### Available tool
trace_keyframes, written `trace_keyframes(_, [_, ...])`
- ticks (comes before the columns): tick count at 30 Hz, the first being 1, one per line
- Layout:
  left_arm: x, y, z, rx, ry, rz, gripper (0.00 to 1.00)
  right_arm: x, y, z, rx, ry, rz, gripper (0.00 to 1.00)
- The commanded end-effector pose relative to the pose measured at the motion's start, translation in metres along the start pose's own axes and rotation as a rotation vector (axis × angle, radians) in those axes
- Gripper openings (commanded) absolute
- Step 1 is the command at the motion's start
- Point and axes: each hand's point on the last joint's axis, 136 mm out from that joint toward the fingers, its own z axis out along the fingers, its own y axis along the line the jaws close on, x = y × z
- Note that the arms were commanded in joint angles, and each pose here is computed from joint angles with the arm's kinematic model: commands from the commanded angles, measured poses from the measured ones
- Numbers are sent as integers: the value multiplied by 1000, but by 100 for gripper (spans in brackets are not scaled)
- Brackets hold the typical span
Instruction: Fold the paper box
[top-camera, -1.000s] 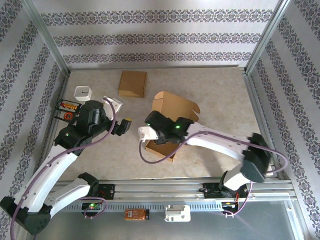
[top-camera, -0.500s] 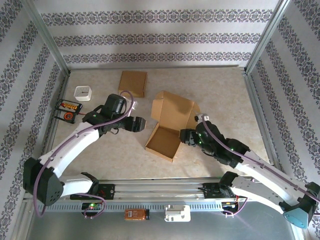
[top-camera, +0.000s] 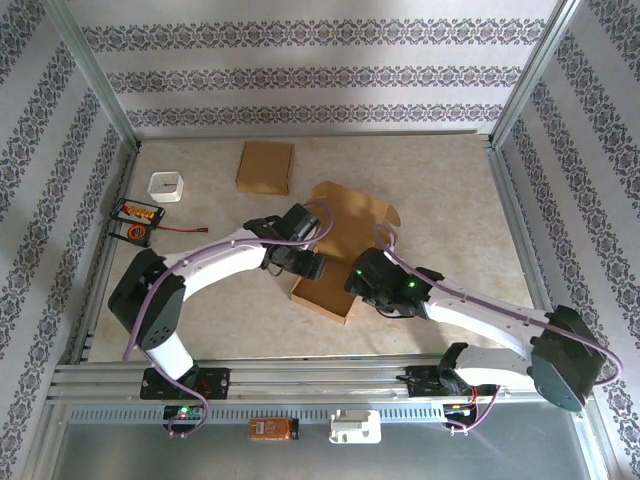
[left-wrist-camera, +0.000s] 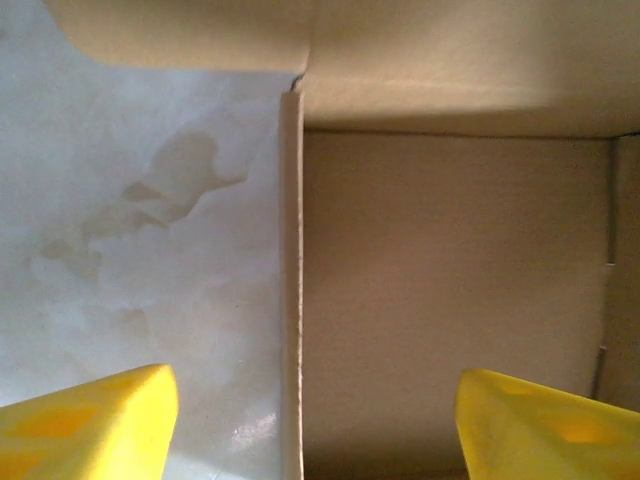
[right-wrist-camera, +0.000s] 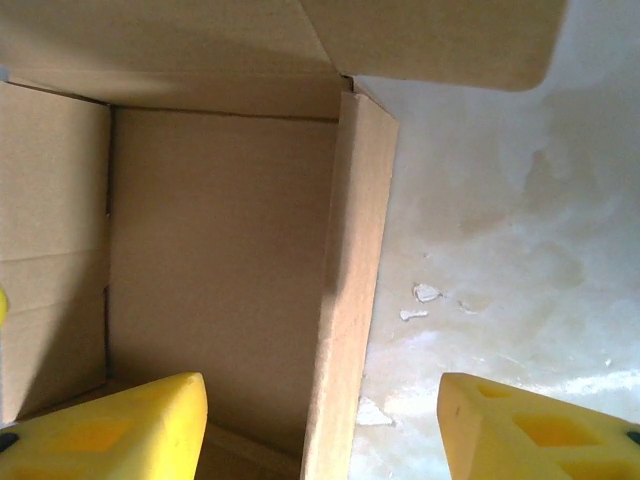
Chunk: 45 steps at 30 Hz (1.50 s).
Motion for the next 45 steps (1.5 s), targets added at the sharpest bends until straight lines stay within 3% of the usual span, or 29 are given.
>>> trace_keyframes(1, [-2,0,9,-24,8,-18,66,-9,13,6,-13,-54,11,63])
trace_keyframes(6, [10,-3,25,-19,61,-25,46,-6,15,20,21,-61,-14,59])
trace_keyframes(12, [19,4,36,-66,55,-67,25,-10,26,32,15,-83,-50,43])
trace_keyframes(16, [22,27,38,-184,23,-128,14,-21,40,40,8,-135,-108,32])
trace_keyframes(22, [26,65,34,-353,-72,-218,12,-40,63,57,8,-205,-176,27])
trace_keyframes(25, [27,75,38,-366,-92,-244,12,-49,74,66,14,-229,-227,27])
trace_keyframes(30, [24,58,46,-237,-68,-267,15,-55,87,78,-15,-204,-280,30])
trace_keyframes(34, [18,47,33,-153,-119,-303,32,-59,100,62,-58,-218,-326,38])
trace_keyframes(41, [-4,42,-22,-108,-244,-290,64,-76,101,14,-78,-288,-378,56])
trace_keyframes(45, [-25,45,-67,-97,-378,-269,70,-93,100,-19,-98,-365,-409,65])
